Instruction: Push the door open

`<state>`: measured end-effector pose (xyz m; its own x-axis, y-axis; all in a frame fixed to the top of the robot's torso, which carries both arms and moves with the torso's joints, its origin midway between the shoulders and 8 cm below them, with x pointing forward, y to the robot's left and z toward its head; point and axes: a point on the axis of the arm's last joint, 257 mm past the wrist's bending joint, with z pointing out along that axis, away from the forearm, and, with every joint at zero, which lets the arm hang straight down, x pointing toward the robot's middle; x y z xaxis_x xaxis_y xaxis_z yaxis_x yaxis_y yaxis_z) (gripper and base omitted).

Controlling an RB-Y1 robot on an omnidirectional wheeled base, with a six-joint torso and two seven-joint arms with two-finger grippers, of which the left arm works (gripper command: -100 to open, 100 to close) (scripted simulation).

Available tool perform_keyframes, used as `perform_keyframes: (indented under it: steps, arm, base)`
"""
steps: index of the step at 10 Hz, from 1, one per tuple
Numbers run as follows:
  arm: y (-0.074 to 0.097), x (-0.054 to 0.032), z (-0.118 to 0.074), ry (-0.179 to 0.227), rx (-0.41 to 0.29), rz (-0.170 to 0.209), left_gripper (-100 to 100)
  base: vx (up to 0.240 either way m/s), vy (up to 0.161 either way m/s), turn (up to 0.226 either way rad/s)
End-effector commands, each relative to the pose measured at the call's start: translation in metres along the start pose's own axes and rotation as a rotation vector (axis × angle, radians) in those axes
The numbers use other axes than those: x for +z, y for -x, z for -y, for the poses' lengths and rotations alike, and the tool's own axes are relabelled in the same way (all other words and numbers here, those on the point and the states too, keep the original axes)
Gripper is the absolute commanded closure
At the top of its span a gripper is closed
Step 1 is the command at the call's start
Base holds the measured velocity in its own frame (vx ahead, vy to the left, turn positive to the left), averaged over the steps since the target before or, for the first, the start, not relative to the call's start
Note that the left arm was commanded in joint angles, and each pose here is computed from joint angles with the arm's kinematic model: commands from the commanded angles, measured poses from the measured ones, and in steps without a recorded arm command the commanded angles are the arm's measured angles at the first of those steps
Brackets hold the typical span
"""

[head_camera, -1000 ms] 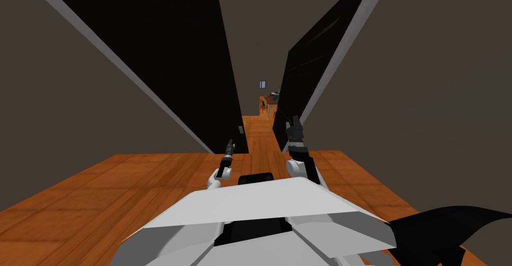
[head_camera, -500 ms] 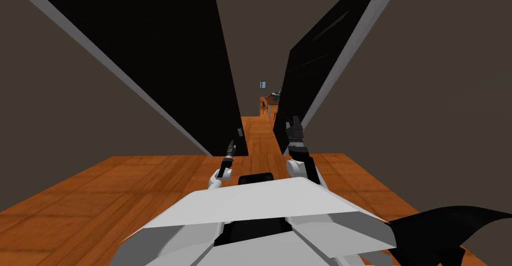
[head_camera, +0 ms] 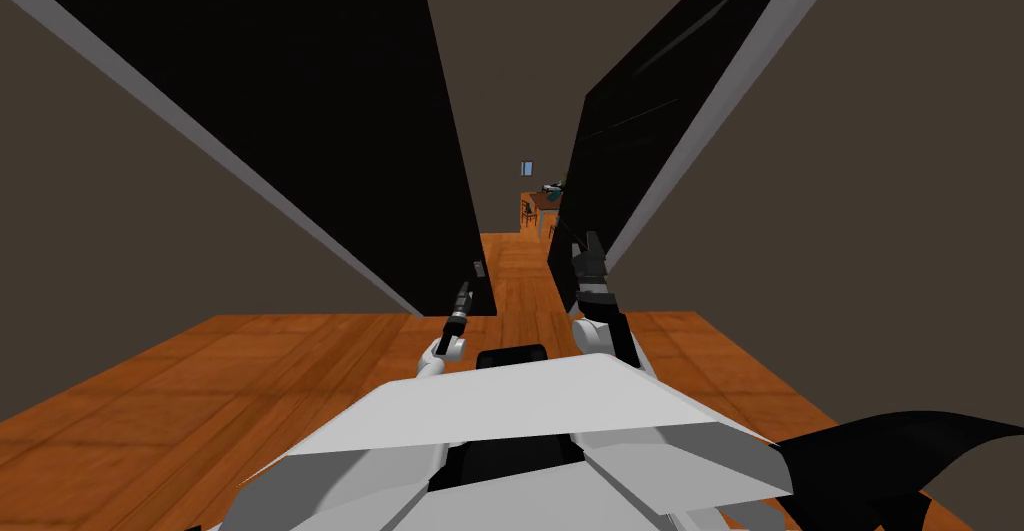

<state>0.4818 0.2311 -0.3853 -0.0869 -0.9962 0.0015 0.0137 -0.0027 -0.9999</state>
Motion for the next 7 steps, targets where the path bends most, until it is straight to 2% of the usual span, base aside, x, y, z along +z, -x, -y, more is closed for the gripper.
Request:
perform_keyframes:
  steps: [1, 3, 7]
  arm:
    - [-0.0012, -0.0010, -0.0057, 0.013, 0.001, -0.003, -100]
    - [0.0006, -0.0009, -0.0038, 0.009, 0.002, 0.001, -100]
    - [0.0031, -0.0010, -0.0048, 0.011, 0.003, 0.011, -100]
  base:
    - [0.101, -0.019, 0.008]
    - [0.078, -0.014, -0.012]
    - [0.182, -0.004, -0.024]
